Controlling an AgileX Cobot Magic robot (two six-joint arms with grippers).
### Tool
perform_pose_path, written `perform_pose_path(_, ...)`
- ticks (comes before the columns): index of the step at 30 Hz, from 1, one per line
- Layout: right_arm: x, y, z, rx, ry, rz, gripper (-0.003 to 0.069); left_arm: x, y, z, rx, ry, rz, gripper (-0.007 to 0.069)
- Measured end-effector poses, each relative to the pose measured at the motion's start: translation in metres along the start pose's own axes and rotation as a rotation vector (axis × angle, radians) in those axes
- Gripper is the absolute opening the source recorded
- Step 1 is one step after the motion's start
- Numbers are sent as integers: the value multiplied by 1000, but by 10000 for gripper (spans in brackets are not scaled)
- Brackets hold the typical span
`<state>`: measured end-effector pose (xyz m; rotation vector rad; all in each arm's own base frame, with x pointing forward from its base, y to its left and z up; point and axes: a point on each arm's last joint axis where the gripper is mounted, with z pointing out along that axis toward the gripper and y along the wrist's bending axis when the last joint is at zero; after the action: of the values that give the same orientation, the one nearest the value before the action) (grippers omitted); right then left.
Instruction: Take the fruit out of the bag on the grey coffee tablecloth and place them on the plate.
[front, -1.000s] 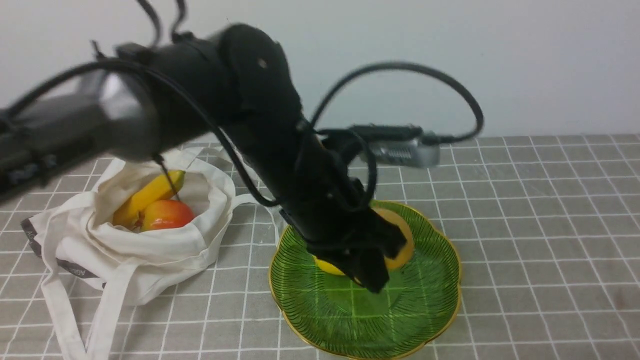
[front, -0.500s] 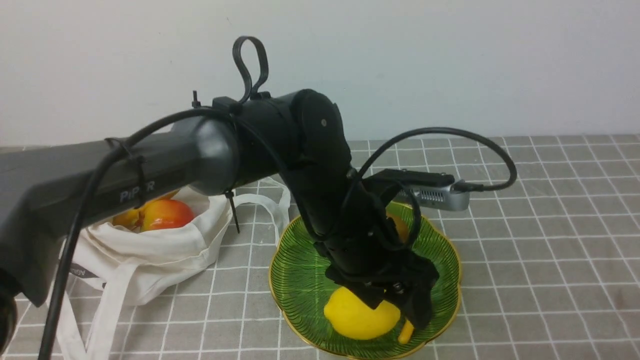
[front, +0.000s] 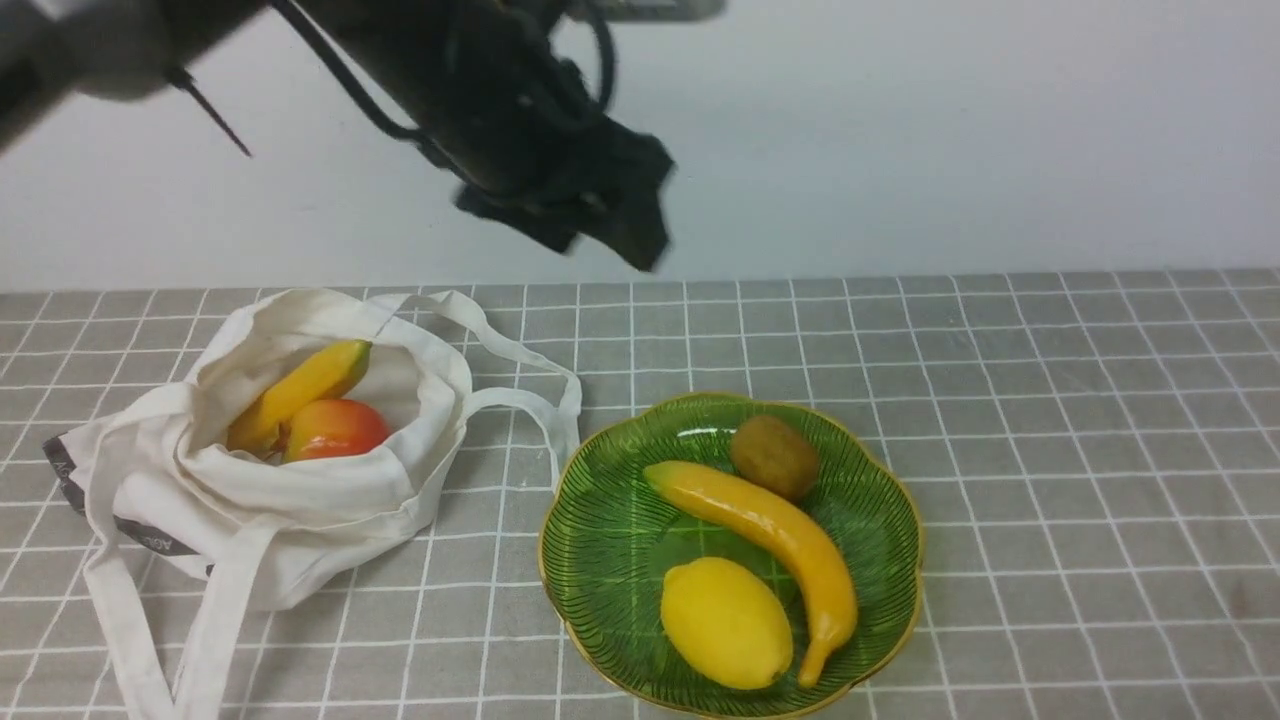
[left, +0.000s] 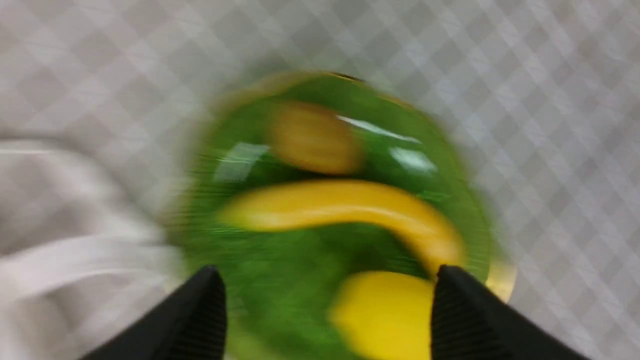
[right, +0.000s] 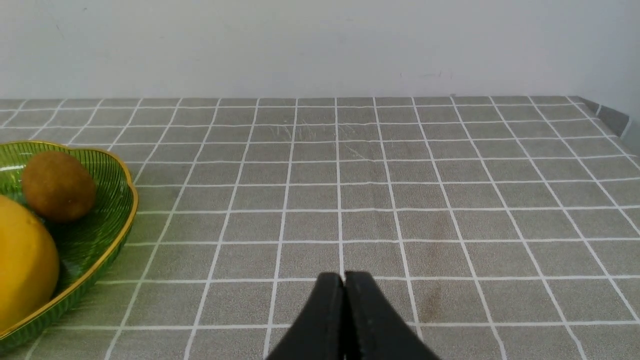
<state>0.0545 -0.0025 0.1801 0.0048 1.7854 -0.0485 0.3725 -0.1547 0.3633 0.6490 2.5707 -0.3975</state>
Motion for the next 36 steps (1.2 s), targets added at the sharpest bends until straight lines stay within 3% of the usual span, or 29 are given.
perform_pose_path(2,0,0,0,0,0,0,-16,7,39,-7,-158,21,-73,316)
perform_pose_path(4,0,0,0,0,0,0,-16,15,62,-7,-237,49,-131,239)
perform_pose_path(7,0,0,0,0,0,0,-16,31,90,-4,-307,105,-211,73)
perform_pose_path(10,0,0,0,0,0,0,-16,49,101,2,-321,166,-247,7)
perform_pose_path(21,0,0,0,0,0,0,-16,119,59,-57,-320,136,-221,-8)
perform_pose_path(26,0,0,0,0,0,0,-16,177,26,-91,-325,-179,-198,-8)
perform_pose_path(36,0,0,0,0,0,0,-16,309,-10,-71,-299,-715,-239,-8)
